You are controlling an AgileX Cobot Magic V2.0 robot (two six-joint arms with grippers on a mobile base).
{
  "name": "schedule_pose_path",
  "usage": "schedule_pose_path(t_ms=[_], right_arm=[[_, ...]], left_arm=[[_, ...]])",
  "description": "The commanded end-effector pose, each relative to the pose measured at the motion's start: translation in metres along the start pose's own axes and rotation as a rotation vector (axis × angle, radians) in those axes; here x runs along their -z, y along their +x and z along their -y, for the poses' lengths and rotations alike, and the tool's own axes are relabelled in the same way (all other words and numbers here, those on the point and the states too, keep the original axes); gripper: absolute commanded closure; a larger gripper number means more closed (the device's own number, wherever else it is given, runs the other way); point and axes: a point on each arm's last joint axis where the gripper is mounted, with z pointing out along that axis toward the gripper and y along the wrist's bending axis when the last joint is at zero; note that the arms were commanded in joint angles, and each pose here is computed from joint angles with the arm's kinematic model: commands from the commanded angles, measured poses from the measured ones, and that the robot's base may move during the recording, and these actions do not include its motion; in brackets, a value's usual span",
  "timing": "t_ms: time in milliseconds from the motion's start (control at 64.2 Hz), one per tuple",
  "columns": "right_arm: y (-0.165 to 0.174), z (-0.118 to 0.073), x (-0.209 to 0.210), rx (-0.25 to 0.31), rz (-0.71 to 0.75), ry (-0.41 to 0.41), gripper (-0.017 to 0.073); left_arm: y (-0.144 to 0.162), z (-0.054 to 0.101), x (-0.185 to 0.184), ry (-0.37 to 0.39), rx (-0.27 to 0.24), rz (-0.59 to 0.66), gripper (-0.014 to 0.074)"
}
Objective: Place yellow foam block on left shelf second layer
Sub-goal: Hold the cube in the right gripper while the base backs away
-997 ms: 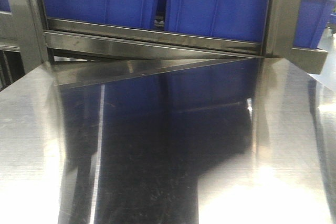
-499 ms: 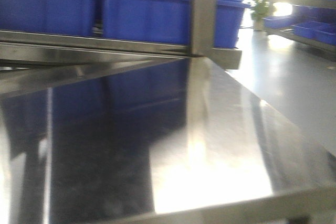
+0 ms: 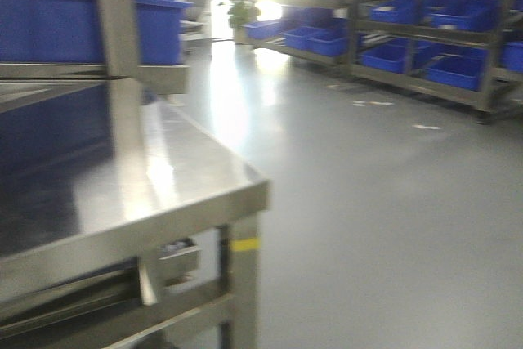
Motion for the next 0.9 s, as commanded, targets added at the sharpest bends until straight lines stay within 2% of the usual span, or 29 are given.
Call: schedule_pose_path(t_ms=[0,888], right_arm=[[-0.0158,-0.0012,0.0013,0.027,0.098,-0.005,0.0230],[-0.0158,-0.0012,0.0013,0.027,0.098,-0.005,0.0230]], left_arm=[[0.0001,0.0025,0.0000,0.025,0.006,0.074,0.0457],[0.0001,0.0025,0.0000,0.025,0.006,0.074,0.0457]])
